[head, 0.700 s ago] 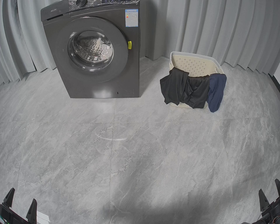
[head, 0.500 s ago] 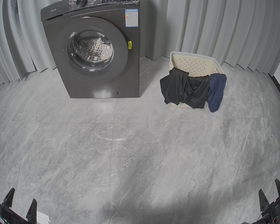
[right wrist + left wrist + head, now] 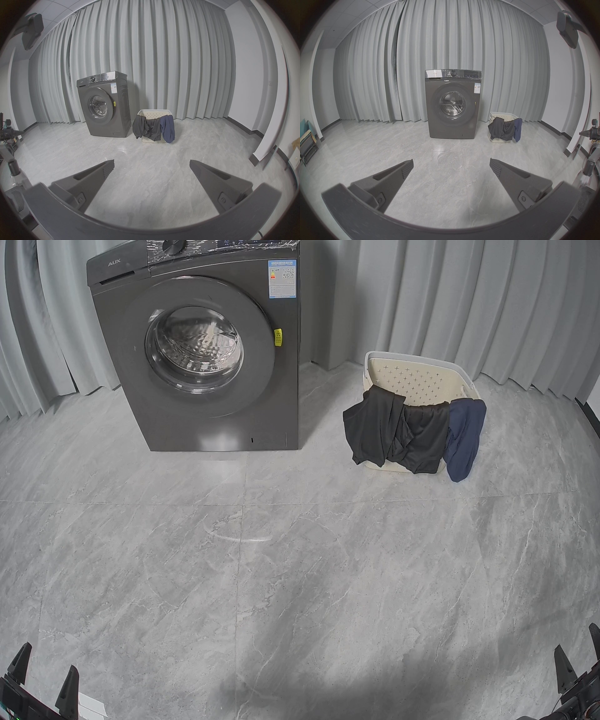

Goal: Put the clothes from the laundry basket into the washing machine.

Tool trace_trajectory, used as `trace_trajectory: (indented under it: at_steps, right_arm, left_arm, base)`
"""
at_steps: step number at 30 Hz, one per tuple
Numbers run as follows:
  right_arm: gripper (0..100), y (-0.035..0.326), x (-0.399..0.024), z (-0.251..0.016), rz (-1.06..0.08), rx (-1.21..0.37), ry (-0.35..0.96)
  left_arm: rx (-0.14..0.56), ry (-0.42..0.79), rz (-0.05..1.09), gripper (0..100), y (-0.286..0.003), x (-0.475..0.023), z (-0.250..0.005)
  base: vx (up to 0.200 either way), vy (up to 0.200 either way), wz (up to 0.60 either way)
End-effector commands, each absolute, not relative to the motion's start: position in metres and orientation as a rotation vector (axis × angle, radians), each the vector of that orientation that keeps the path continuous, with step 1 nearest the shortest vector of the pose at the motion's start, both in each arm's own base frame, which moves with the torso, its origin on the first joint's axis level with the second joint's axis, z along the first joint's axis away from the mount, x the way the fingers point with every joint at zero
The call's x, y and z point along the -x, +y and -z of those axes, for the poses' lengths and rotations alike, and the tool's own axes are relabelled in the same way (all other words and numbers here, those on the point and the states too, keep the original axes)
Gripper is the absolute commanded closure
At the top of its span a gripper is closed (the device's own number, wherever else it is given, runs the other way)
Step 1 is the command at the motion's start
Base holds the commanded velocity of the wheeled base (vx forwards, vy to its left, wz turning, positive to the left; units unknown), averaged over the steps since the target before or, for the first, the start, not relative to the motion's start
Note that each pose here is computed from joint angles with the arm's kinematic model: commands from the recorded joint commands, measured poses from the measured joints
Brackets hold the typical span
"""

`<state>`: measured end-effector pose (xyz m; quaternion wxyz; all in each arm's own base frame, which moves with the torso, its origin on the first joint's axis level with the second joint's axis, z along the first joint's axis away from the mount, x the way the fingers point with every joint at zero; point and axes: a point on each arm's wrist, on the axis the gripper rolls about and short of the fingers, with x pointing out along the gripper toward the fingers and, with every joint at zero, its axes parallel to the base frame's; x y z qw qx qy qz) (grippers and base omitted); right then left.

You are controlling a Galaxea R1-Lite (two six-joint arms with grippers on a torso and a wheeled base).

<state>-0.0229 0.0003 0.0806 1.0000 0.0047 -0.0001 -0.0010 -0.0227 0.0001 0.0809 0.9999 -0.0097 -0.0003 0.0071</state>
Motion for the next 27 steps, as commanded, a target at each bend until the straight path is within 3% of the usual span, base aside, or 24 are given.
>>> trace_trajectory:
  at_steps: [1,20,27]
  right_arm:
    - [0,0.0003,0.0219,-0.0756,0.002,-0.009,0.014]
    - [0,0.0003,0.0219,-0.0758,0.002,-0.009,0.012]
    - [0,0.0003,0.0219,-0.0758,0.002,-0.009,0.012]
  left_arm:
    - [0.02,0.003,-0.015,0,0.0001,0.0225,-0.0757]
    - [0.025,0.003,-0.018,0,0.0002,0.0225,-0.0757]
    - [0.021,0.003,-0.017,0,0.0002,0.0225,-0.0757]
  base:
    - [0.2,0.0,0.0]
    - [0.2,0.0,0.0]
    - [0.0,0.0,0.0]
